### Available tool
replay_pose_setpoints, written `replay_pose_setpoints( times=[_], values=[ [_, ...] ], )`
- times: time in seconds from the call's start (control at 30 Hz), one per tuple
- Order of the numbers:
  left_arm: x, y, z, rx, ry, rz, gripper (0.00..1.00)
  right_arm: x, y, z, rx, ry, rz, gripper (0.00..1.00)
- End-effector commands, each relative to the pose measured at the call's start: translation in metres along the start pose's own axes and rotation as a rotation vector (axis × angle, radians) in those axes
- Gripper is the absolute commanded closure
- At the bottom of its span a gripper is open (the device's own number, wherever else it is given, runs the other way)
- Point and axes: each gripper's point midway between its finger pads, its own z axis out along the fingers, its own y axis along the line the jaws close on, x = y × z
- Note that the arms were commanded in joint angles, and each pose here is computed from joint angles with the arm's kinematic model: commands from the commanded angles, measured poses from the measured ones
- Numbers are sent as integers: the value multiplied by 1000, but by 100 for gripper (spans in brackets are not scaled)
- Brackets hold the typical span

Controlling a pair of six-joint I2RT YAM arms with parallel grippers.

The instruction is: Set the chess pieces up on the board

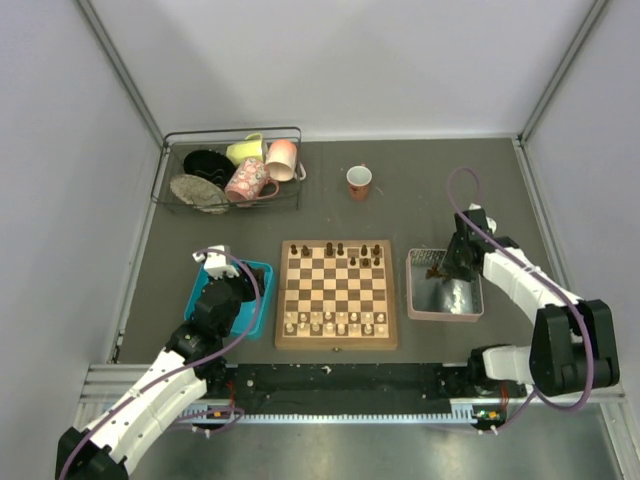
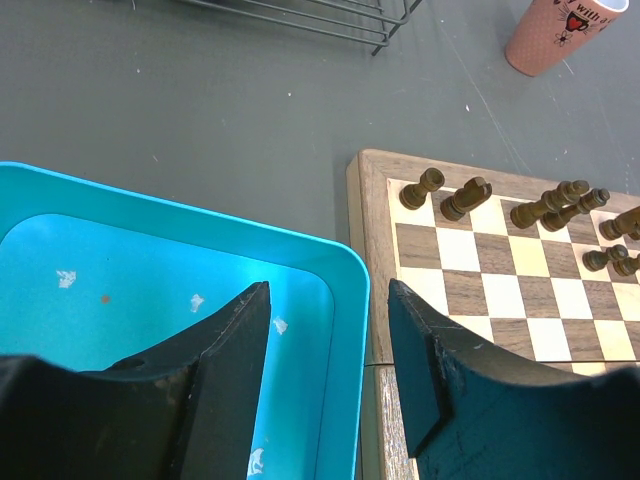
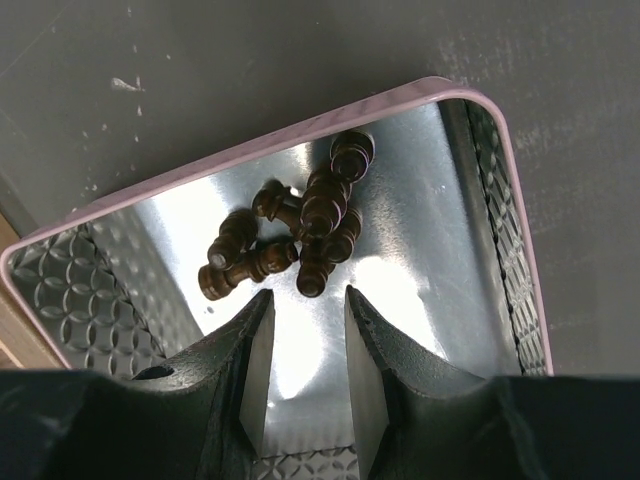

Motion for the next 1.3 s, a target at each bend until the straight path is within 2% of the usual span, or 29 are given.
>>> replay_pose_setpoints(
  times=[0.0,0.5,0.77,1.0,1.27],
  values=[
    [-17,-10,2,32,-52,-18,44,-21,4,5,11,-51,11,66],
    [-17,-9,2,31,-53,-18,44,-32,9,15,20,-65,-7,72],
    [-17,-9,1,31,-54,-19,44,-32,6,14,27,-71,-15,85],
    [-17,-10,1,33,-54,-19,44,-39,6,-8,10,-106,-22,97],
    [-17,-10,2,34,-53,-19,45,-59,21,-57,-76,-158,-29,99]
  ],
)
